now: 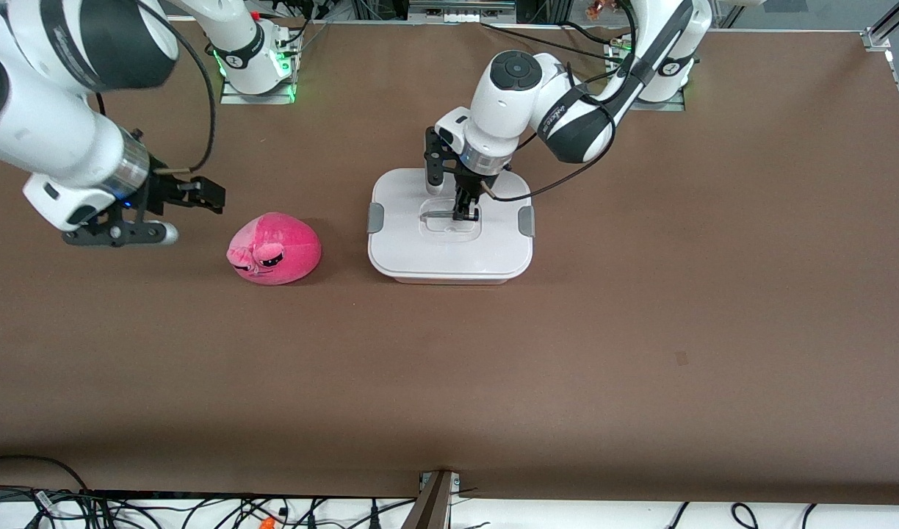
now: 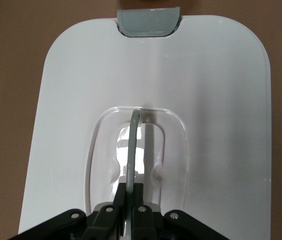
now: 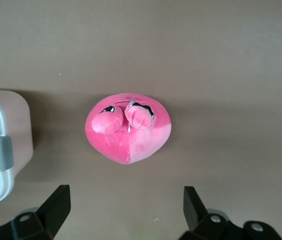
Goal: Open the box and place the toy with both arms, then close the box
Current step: 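Lift the white lid with the left gripper while the right gripper grasps the toy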
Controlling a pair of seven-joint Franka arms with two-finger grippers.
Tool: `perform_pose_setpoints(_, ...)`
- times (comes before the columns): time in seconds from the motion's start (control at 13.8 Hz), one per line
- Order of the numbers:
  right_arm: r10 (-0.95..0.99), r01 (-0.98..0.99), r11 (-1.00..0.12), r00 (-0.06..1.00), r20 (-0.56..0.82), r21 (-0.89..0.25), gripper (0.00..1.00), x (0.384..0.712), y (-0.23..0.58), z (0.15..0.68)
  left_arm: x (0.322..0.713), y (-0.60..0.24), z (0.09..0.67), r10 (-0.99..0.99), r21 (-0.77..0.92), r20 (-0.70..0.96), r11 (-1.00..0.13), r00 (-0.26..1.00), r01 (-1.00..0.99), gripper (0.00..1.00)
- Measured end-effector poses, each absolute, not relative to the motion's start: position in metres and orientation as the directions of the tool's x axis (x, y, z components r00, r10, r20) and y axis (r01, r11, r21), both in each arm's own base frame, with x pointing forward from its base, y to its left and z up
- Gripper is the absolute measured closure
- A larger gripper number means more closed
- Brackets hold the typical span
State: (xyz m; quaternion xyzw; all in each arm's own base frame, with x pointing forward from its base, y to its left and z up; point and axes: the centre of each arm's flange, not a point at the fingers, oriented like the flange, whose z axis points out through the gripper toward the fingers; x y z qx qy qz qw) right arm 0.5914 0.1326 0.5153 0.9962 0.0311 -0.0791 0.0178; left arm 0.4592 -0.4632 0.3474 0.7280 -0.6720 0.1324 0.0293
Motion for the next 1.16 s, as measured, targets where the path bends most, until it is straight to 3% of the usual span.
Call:
perform_pose_setpoints(0.29, 0.124, 0.129, -0.991, 0.979, -0.162, 0.020, 0.00, 0.589, 0.135, 0.462, 0.457, -0.463, 0.368, -0.976, -0.144, 0.212, -0.087, 0.055, -0.986, 0.93)
perform_pose_setpoints(0.65, 0.129, 0.130, -0.992, 0.986, -0.108, 0.006, 0.00, 0.548, 0.123, 0.370, 0.447, -0.418, 0.477, -0.989, -0.080, -0.049, -0.133, 0.137, -0.988, 0.93)
perform_pose_setpoints(0.87, 0.125, 0.125, -0.992, 0.988, -0.090, -0.003, 0.00, 0.540, 0.122, 0.355, 0.490, -0.342, 0.518, -0.963, -0.025, -0.147, -0.224, 0.225, -0.974, 0.93)
perform_pose_setpoints(1.16, 0.123, 0.122, -0.992, 0.991, -0.049, -0.011, 0.00, 0.534, 0.123, 0.332, 0.558, -0.208, 0.522, -0.965, 0.057, -0.175, -0.209, 0.196, -0.976, 0.93)
